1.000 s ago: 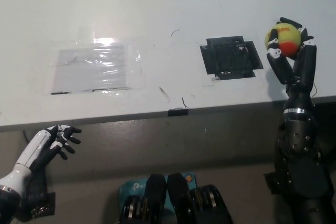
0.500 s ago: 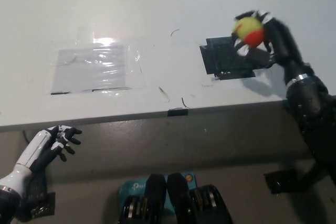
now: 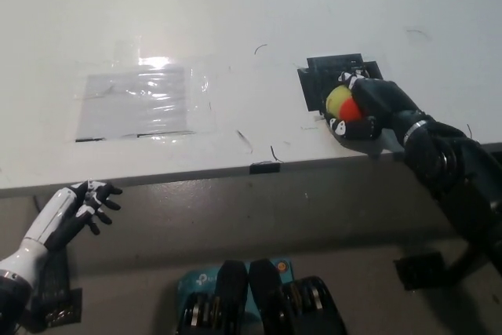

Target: The robot uses right hand to squeeze a small tennis ball placed on the black area of the table

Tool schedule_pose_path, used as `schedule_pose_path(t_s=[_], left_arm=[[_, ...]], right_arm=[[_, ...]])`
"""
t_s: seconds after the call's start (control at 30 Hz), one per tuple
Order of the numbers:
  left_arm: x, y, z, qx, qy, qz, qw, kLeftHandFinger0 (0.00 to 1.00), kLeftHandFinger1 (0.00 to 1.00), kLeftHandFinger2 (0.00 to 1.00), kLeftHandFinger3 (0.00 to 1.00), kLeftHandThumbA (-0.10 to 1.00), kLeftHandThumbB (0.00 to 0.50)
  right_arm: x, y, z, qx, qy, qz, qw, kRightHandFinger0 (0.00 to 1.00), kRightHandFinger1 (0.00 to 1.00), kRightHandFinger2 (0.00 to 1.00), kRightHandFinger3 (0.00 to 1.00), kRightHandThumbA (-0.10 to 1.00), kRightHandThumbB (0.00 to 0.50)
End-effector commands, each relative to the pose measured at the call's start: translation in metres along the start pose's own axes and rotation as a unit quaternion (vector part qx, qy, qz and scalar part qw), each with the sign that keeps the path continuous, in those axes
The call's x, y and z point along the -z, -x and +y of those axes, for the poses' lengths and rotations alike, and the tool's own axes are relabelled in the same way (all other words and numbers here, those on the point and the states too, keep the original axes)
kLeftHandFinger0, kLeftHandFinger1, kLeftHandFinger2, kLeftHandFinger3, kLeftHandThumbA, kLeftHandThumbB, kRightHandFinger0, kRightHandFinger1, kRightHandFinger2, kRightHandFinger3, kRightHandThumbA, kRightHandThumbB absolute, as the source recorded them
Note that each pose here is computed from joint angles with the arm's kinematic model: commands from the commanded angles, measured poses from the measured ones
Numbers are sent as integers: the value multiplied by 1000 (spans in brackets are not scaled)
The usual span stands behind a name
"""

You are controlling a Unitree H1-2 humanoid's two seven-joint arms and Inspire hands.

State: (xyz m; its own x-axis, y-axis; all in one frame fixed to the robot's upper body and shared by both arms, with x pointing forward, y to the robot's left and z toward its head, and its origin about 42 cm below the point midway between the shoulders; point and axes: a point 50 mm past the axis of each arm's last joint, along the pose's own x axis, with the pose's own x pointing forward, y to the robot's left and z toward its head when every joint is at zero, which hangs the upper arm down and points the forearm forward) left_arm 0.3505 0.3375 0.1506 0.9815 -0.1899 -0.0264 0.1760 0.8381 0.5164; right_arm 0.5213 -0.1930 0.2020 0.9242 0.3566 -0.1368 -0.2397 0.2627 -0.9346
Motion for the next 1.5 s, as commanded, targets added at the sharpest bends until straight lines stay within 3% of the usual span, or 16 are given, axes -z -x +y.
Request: schedule_pose_path(t_s=[0.0,0.07,0.1,0.13,0.17,0.2,0.23,0.27,0.43,0.67,0.9,0.93,1.03,1.17,1.47], left_arm=[[-10,-5,14,-2,-16,-21,1000,363,429,512,619,917,61],[-10,-5,14,-2,-17,-20,1000,368,429,518,626,920,72],[-10,-6,14,-2,-17,-22,1000,354,419,505,618,926,78],[-9,-6,14,-1,-17,-23,1000,354,420,504,616,929,88],[-8,-4,13,0,-15,-23,1000,357,422,504,617,931,90],[-6,-1,11,1,-14,-21,1000,358,423,504,617,931,90],[-6,-1,12,1,-17,-20,1000,363,428,509,617,938,95],[-6,-1,13,1,-19,-23,1000,356,425,511,620,941,89],[-4,-1,12,-2,-13,-16,1000,375,442,523,629,948,124],[-2,3,9,2,-17,-9,1000,375,440,526,620,943,95],[-2,5,9,-4,-4,-3,1000,429,478,556,633,956,139],[-2,5,9,-4,-7,-12,1000,425,473,549,633,946,101],[-3,5,9,0,-19,-12,1000,403,458,539,632,939,62],[-1,6,8,1,-22,-11,1000,389,449,532,628,958,92],[0,8,6,1,-15,-12,1000,371,442,519,614,951,81]], right_arm=[[10,-4,-16,-23,58,51,997,1000,1000,1000,1000,-49,61],[10,-4,-15,-31,74,63,995,1000,1000,1000,1000,48,42],[10,-4,-14,-33,74,76,994,1000,1000,1000,1000,152,98],[9,-2,-14,-36,68,81,994,1000,1000,1000,1000,313,208],[9,0,-12,-41,66,83,994,1000,1000,1000,1000,386,249],[9,2,-9,-43,66,84,993,1000,1000,1000,1000,388,251],[9,4,-8,-33,62,64,995,1000,1000,1000,1000,792,471],[6,4,-10,-32,51,57,997,1000,1000,1000,1000,1000,499],[-11,6,-18,-32,69,34,997,1000,1000,1000,1000,1000,500],[-22,16,-10,-1,65,9,998,1000,1000,1000,1000,1000,500],[-26,25,-19,51,26,-14,998,1000,1000,1000,1000,1000,500],[-25,27,-21,64,21,-16,998,1000,1000,1000,1000,1000,500],[-25,33,-29,88,17,-17,996,1000,1000,1000,1000,1000,500],[-21,41,-36,112,17,-21,993,1000,1000,1000,1000,1000,500],[-14,63,-57,141,1,-23,990,1000,1000,1000,1000,1000,500]])
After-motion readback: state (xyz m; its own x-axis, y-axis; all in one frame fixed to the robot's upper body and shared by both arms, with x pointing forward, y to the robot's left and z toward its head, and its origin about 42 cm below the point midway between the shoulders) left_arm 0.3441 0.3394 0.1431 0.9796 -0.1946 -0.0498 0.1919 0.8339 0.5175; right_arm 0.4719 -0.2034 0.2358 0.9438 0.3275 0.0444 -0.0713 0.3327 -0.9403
